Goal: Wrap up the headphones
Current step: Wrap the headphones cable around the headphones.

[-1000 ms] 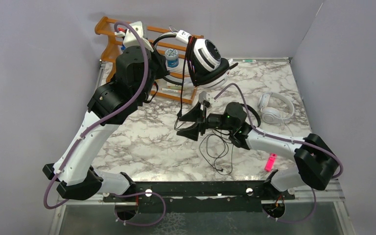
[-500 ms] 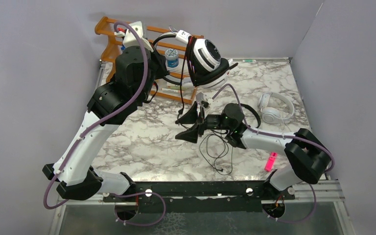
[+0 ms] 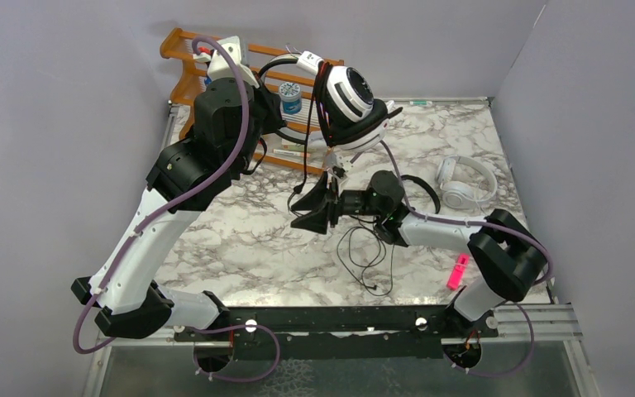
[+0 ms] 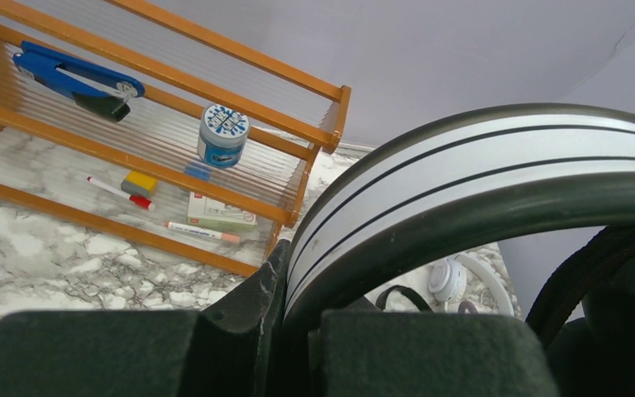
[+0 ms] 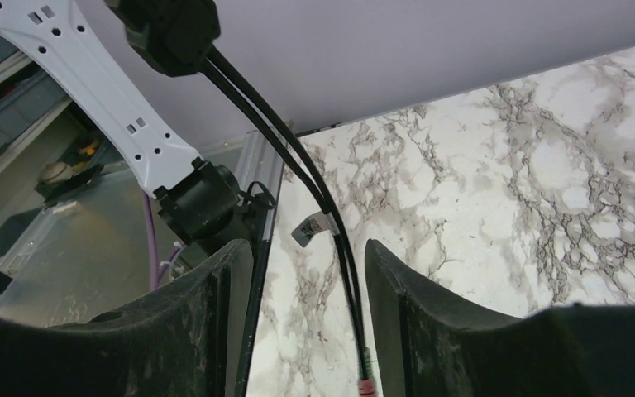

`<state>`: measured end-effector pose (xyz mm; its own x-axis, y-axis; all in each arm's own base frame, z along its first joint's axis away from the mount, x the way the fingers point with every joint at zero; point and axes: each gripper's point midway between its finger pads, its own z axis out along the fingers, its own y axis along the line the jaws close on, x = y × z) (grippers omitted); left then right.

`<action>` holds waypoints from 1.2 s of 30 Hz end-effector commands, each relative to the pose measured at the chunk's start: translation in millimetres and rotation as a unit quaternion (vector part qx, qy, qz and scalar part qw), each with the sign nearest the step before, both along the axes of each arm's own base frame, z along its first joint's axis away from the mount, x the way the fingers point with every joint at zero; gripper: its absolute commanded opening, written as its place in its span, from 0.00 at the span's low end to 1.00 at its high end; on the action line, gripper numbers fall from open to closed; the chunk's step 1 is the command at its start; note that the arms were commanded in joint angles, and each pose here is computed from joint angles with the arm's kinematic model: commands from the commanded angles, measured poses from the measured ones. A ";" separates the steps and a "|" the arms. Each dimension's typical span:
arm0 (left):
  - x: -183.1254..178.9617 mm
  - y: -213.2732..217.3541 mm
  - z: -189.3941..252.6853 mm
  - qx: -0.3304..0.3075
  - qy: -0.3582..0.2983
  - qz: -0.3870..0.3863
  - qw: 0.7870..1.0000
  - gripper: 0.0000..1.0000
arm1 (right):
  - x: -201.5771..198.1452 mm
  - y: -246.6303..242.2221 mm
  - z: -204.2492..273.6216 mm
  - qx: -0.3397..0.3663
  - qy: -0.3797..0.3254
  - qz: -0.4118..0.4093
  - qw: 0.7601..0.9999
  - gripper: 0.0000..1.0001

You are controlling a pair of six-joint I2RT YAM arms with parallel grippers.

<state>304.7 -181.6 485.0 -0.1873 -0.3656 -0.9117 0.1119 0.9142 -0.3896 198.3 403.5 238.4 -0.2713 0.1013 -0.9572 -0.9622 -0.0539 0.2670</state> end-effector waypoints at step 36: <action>-20.3 9.2 60.4 -0.089 -0.071 -0.020 0.993 0.00 | -7.1 -2.5 -4.1 0.005 0.030 0.011 0.999 0.19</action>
<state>299.5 -180.5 490.1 -0.1848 -0.3737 -0.9090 0.1325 0.9070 -0.3998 192.5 403.8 222.0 -0.3540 0.0704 -0.9326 -0.9342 -0.0748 0.3489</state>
